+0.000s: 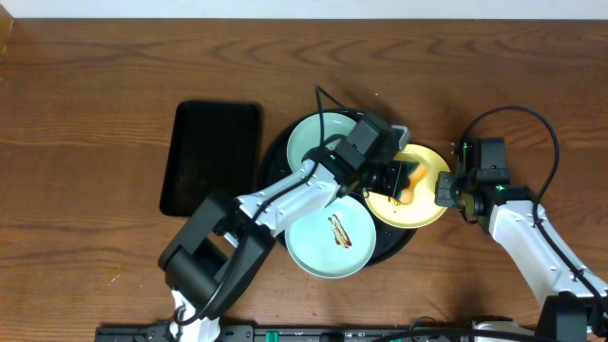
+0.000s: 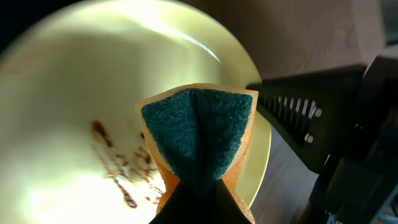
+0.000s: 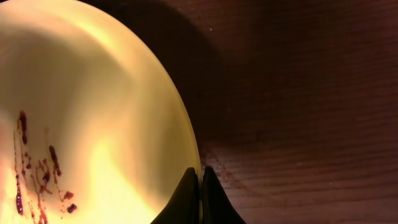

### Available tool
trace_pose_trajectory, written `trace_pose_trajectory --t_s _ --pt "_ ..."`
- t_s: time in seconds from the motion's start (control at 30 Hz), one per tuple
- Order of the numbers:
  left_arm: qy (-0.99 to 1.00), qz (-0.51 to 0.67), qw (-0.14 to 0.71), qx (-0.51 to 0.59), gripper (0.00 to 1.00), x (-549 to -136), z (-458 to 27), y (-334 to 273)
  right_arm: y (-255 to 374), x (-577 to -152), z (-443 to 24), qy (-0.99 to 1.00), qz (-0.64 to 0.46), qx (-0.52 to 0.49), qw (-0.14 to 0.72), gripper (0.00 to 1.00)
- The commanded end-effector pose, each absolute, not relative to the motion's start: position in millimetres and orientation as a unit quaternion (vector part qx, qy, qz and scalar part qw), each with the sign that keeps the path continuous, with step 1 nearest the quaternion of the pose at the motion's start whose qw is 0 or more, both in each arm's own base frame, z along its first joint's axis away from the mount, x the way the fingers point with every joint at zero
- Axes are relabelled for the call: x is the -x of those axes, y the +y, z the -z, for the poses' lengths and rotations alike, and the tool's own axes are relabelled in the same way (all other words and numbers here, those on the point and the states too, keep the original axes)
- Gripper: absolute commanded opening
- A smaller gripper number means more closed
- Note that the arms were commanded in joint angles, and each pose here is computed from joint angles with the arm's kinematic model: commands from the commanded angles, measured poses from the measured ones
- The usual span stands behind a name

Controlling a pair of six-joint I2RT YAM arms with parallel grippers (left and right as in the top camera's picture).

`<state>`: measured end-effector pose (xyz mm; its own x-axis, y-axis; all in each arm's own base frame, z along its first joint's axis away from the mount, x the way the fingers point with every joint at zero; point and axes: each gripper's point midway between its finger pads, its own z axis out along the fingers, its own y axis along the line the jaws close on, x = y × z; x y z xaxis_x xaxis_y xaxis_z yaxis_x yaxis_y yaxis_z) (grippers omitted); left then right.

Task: Clean dirty plates on tray and stack at the side
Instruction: 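Scrub the yellow plate with the sponge held in left gripper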

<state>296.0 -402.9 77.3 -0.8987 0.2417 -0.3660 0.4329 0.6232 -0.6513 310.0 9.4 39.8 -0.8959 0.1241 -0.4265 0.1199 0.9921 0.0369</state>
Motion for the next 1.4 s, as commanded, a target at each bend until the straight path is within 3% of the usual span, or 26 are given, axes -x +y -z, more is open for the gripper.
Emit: trace_pose_trajectory --t_s 0.0,0.3,0.5,0.63,0.83,1.1,1.23,1.37 --pt "0.892 0.396 0.101 -0.191 0.07 -289 -65 -413 13 -315 -44 0.973 -0.010 -0.058 0.225 0.01" --pt "0.907 0.371 0.082 -0.182 0.07 -289 -29 -409 13 -315 -44 0.973 -0.010 -0.058 0.224 0.01" --pt "0.950 0.247 0.149 -0.118 0.07 -335 -3 -359 13 -313 -43 0.974 -0.009 -0.058 0.221 0.01" --pt "0.956 0.234 0.148 -0.096 0.08 -346 -1 -342 13 -312 -43 0.974 -0.009 -0.058 0.219 0.01" --pt "0.926 0.336 0.063 -0.159 0.07 -298 -18 -378 13 -312 -43 0.974 -0.009 -0.058 0.217 0.01" --pt "0.889 0.332 0.028 -0.313 0.07 -232 -13 -400 13 -311 -42 0.975 -0.009 -0.058 0.215 0.01" --pt "0.884 0.335 0.041 -0.324 0.07 -233 -15 -406 13 -310 -42 0.975 -0.009 -0.058 0.215 0.01" --pt "0.911 0.270 0.097 -0.296 0.07 -266 -4 -390 13 -309 -42 0.975 -0.008 -0.058 0.213 0.01"
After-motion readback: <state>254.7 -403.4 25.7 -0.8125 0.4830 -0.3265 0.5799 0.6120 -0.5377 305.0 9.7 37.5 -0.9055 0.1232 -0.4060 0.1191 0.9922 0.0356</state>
